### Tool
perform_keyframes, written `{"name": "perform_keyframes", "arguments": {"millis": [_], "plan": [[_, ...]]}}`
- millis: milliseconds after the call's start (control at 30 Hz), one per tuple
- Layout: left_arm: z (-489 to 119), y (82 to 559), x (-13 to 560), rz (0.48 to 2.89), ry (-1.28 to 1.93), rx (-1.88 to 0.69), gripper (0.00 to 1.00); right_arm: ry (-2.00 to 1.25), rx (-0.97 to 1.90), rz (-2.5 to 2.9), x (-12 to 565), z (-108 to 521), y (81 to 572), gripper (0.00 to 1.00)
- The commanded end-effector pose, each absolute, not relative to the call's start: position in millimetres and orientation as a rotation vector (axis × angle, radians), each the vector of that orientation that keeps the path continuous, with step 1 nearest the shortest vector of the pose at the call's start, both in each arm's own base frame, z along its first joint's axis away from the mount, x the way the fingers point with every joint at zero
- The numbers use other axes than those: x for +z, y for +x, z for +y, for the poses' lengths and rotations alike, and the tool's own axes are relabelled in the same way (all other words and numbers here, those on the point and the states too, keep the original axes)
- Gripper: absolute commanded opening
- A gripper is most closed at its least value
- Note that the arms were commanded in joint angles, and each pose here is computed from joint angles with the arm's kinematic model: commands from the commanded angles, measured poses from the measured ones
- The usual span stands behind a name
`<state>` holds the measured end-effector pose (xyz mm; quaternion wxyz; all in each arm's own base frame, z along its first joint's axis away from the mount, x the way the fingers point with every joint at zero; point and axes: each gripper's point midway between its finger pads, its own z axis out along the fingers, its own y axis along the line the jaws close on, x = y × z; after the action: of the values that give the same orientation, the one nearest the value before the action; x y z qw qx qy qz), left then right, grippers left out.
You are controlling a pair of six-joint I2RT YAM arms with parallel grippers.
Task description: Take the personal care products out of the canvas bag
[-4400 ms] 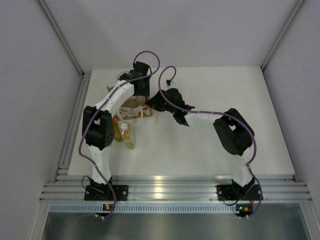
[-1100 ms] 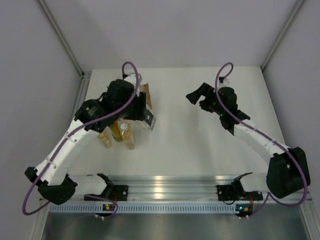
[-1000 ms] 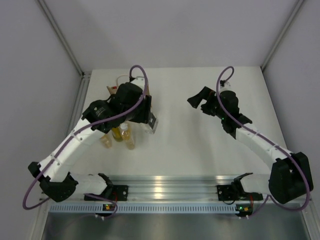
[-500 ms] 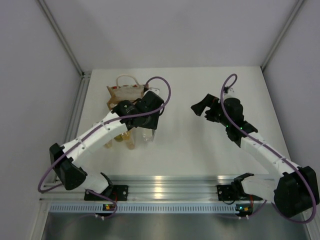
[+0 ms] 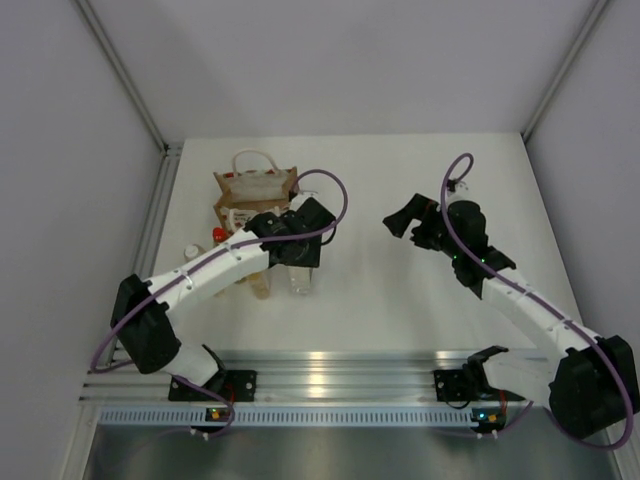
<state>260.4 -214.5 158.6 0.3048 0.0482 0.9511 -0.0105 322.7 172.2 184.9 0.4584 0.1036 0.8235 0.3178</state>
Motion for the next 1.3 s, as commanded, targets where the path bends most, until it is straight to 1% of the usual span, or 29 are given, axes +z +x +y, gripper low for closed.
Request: {"name": "perform_keyframes", "arguments": {"millis": [0, 200, 433, 533, 567, 667, 700, 767, 800, 867, 900, 1000, 1033, 1100, 1133, 1167, 1233, 1267], "plan": [[-224, 285, 181, 2.374, -0.024, -0.109, 0.00, 0.255, 0.770, 1.977, 199, 164, 325, 0.99], [-213, 281, 163, 2.389, -0.080, -0.065, 0.00, 0.260, 0.761, 1.970, 201, 162, 324, 1.00], [-202, 278, 158, 2.355, -0.152, -0.061, 0.06, 0.262, 0.759, 1.966, 202, 162, 324, 0.99], [-200, 276, 157, 2.349, -0.165, -0.070, 0.15, 0.263, 0.760, 1.967, 201, 162, 324, 0.99], [-199, 276, 156, 2.349, -0.169, -0.066, 0.20, 0.266, 0.760, 1.969, 201, 161, 324, 0.99], [-199, 275, 155, 2.351, -0.168, -0.066, 0.27, 0.266, 0.769, 1.970, 201, 163, 324, 0.99], [-199, 275, 157, 2.349, -0.169, -0.071, 0.36, 0.264, 0.767, 1.972, 200, 163, 324, 0.99], [-199, 274, 158, 2.348, -0.166, -0.077, 0.40, 0.265, 0.767, 1.968, 201, 162, 324, 0.99], [-199, 274, 160, 2.346, -0.166, -0.085, 0.46, 0.264, 0.765, 1.967, 202, 162, 324, 0.99], [-201, 274, 166, 2.338, -0.156, -0.101, 0.51, 0.259, 0.765, 1.964, 203, 162, 323, 0.99], [-201, 274, 170, 2.330, -0.153, -0.117, 0.59, 0.257, 0.760, 1.963, 203, 161, 324, 1.00], [-202, 275, 183, 2.306, -0.141, -0.138, 0.69, 0.247, 0.757, 1.955, 206, 161, 324, 0.99], [-202, 276, 187, 2.296, -0.141, -0.141, 0.76, 0.244, 0.757, 1.956, 207, 161, 323, 0.99], [-202, 278, 198, 2.272, -0.133, -0.151, 0.82, 0.234, 0.750, 1.946, 211, 160, 324, 0.99], [-201, 280, 202, 2.262, -0.130, -0.146, 0.87, 0.231, 0.746, 1.940, 213, 160, 324, 1.00], [-200, 281, 206, 2.251, -0.116, -0.139, 0.89, 0.222, 0.746, 1.921, 221, 160, 325, 0.99], [-195, 287, 223, 2.208, -0.126, -0.137, 0.91, 0.215, 0.706, 1.953, 216, 155, 323, 0.99], [-191, 290, 229, 2.196, -0.121, -0.133, 0.91, 0.209, 0.699, 1.933, 226, 153, 323, 0.99]]}}
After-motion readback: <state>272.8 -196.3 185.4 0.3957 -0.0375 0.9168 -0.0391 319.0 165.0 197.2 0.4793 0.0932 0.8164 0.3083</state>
